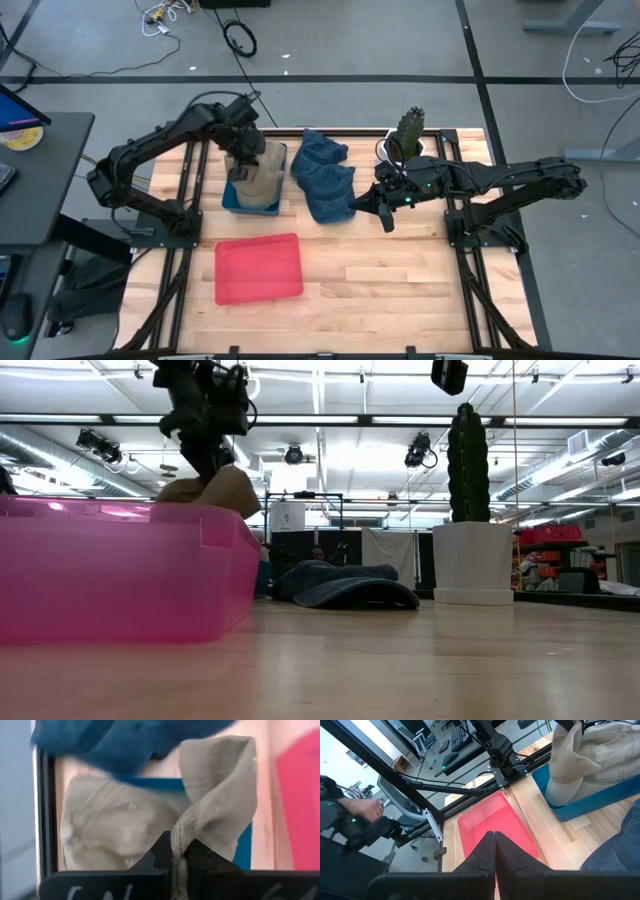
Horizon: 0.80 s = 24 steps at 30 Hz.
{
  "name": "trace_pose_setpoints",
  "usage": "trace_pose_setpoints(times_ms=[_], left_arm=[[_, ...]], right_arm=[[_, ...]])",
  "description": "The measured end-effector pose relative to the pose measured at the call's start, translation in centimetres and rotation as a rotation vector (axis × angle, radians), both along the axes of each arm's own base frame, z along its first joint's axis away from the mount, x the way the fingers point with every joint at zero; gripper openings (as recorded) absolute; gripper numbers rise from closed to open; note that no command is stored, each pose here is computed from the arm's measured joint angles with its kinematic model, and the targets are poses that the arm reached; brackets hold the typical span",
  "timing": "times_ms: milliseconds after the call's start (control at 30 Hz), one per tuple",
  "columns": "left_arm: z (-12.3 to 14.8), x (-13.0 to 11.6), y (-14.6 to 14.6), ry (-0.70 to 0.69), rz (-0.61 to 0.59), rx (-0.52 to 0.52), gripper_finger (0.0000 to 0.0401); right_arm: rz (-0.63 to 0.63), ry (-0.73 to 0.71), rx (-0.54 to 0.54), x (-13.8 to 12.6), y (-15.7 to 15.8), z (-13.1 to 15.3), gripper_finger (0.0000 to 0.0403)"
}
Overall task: Pick & Place hat
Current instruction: Put the brown cap into the blue bin
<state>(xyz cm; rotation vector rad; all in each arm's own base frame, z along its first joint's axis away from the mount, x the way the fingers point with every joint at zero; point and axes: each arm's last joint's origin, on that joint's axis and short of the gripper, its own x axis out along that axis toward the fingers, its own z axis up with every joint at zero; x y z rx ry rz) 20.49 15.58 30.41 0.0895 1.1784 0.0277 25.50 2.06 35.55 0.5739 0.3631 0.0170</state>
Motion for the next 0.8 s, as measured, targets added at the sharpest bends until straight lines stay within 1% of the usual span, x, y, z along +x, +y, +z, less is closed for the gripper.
trace_pose_setpoints(times_ms=[133, 300, 400, 500, 633, 800], left_arm=[[-0.9, -0.8, 0.9, 0.023, 0.177, -0.041, 0.0024], [-2.8, -1.5, 1.4, 0.048, 0.304, -0.084, 0.0021], [-4.0, -1.5, 1.6, 0.028, 0.35, -0.091, 0.0021], [-4.7, -1.2, 1.7, -0.006, 0.372, -0.087, 0.0026], [-4.6, -0.9, 2.1, -0.058, 0.369, -0.06, 0.0022], [-4.3, -0.3, 2.7, -0.128, 0.402, -0.004, 0.0022]], right_arm=[[0.0, 0.0, 0.0, 0.0, 0.0, 0.0, 0.0], [0.001, -0.001, -0.003, 0.0, 0.0, 0.0, 0.0], [0.001, -0.001, -0.003, 0.0, 0.0, 0.0, 0.0], [0.0, 0.0, -0.002, 0.0, 0.0, 0.0, 0.0], [0.0, 0.0, -0.002, 0.0, 0.0, 0.0, 0.0], [0.0, 0.0, -0.001, 0.0, 0.0, 0.0, 0.0]])
